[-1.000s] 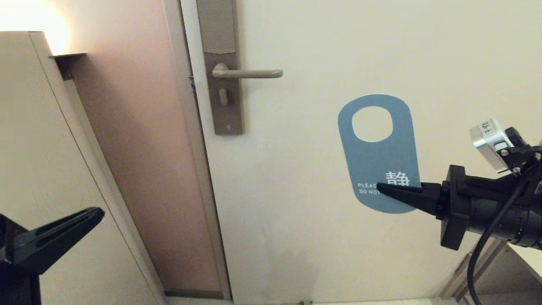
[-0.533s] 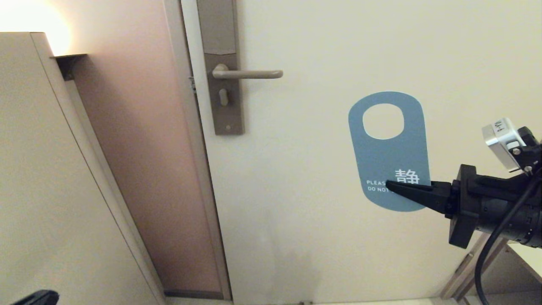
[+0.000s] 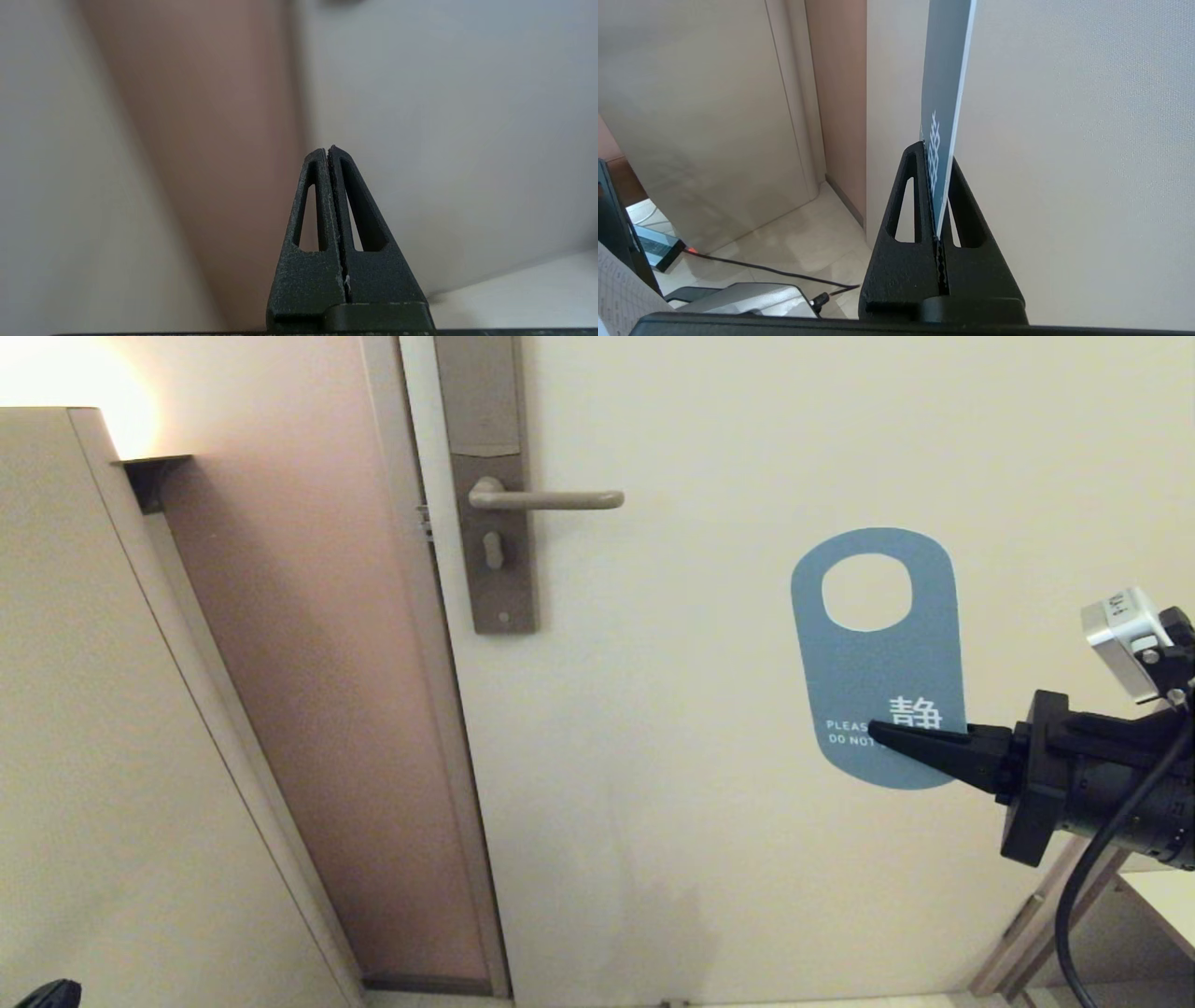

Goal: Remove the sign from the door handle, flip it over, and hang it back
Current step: Hang the sign back with the other side facing out

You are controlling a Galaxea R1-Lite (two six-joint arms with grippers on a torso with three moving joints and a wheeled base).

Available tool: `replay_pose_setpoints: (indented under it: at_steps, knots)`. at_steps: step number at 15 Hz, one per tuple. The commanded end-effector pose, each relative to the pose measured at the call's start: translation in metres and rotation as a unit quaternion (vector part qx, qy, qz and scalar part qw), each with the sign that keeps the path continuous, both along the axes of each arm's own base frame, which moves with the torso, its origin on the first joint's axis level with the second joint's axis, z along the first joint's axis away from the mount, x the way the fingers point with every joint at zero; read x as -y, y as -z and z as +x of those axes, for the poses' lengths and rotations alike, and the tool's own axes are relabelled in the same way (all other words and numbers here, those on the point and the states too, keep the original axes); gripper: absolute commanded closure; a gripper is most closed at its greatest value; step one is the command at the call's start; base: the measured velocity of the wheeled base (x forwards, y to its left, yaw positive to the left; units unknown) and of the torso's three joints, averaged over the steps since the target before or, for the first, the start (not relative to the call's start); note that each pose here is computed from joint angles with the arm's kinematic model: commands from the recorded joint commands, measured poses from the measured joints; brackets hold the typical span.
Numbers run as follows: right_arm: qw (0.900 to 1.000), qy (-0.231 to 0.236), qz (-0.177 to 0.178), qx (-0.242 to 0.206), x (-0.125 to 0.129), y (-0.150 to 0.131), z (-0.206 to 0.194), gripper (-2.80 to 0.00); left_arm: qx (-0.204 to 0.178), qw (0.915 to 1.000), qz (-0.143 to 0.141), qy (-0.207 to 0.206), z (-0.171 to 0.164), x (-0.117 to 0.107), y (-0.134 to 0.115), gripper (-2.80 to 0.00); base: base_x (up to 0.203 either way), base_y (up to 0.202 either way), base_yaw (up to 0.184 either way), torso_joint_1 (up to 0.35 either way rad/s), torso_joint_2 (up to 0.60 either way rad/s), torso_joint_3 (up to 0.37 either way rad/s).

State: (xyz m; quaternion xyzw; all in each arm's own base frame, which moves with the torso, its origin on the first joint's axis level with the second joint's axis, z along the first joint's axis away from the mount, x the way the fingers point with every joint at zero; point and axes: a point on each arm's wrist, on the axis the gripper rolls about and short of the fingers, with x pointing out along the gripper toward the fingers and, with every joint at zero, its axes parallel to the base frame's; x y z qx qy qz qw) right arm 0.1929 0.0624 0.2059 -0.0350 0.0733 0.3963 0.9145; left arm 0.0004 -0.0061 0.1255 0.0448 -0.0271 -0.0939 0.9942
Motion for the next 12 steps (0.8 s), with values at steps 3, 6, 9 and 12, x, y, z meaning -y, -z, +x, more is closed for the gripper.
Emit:
replay_pose_setpoints:
  at_steps: [3, 6, 9, 12]
  knots:
    - [1.000, 0.000, 0.000, 0.002, 0.001, 0.000, 0.000, 0.00, -0.028, 0.9976, 0.018, -0.061, 0.002, -0.004, 0.020, 0.00, 0.000, 0.000, 0.000, 0.000, 0.00, 0.000]
    - [1.000, 0.012, -0.001, -0.003, 0.006, 0.002, 0.001, 0.00, -0.038, 0.9968, 0.024, -0.067, -0.002, -0.005, 0.027, 0.00, 0.000, 0.000, 0.000, 0.000, 0.00, 0.000]
    - [1.000, 0.024, -0.003, -0.008, 0.011, 0.006, 0.000, 0.00, -0.072, 0.9953, 0.021, -0.061, -0.006, -0.005, 0.037, 0.00, 0.000, 0.000, 0.000, 0.000, 0.00, 0.000]
    - [1.000, 0.028, -0.001, -0.003, 0.012, 0.006, 0.001, 0.00, -0.085, 0.9940, 0.018, -0.066, -0.012, -0.005, 0.046, 0.00, 0.000, 0.000, 0.000, 0.000, 0.00, 0.000]
